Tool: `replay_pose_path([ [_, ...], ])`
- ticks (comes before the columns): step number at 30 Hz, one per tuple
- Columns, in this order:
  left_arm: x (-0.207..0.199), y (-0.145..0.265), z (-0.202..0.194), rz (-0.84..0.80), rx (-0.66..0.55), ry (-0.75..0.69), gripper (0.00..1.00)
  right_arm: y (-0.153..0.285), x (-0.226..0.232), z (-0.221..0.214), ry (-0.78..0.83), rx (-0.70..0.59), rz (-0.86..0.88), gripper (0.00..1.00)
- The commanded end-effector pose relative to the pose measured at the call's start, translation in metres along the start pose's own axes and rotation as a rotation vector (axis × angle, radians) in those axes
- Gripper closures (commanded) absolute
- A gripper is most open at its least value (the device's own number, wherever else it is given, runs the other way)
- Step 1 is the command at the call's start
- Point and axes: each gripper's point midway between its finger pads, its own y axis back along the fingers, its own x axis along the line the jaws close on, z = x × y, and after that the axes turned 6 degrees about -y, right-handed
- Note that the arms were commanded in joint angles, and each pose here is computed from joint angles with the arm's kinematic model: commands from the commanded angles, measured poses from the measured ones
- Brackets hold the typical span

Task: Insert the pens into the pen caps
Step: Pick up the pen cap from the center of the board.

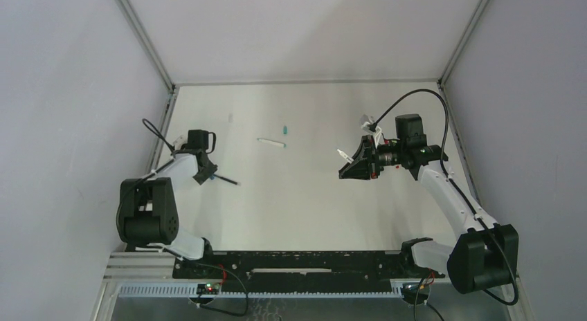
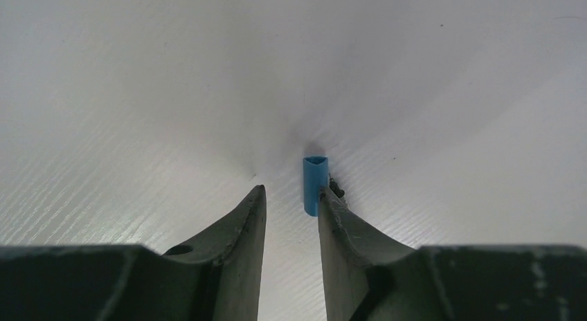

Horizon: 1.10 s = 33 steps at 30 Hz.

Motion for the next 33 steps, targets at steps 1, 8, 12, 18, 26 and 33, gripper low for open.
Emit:
replay_pose_path([
  [1, -0.005, 0.002, 0.011, 0.001, 0.006, -0.025, 0.64, 0.003, 0.006, 0.016, 0.075, -0.018, 0.009, 1.00],
  [8, -0.002, -0.007, 0.003, 0.075, 0.101, -0.070, 0.75, 0.003, 0.006, 0.016, 0.074, -0.018, 0.010, 1.00],
  [12, 0.000, -0.007, 0.000, 0.092, 0.123, -0.082, 0.76, 0.003, 0.007, 0.017, 0.079, -0.018, 0.010, 1.00],
  [18, 0.008, -0.004, -0.006, 0.106, 0.136, -0.097, 0.74, 0.003, 0.009, 0.018, 0.081, -0.021, 0.017, 1.00],
  [26, 0.010, -0.001, -0.013, 0.078, 0.127, -0.100, 1.00, 0.007, 0.012, 0.021, 0.091, -0.036, 0.015, 1.00],
  [33, 0.005, 0.027, -0.020, -0.021, 0.043, -0.118, 1.00, 0.011, 0.013, 0.024, 0.096, -0.047, 0.009, 1.00],
])
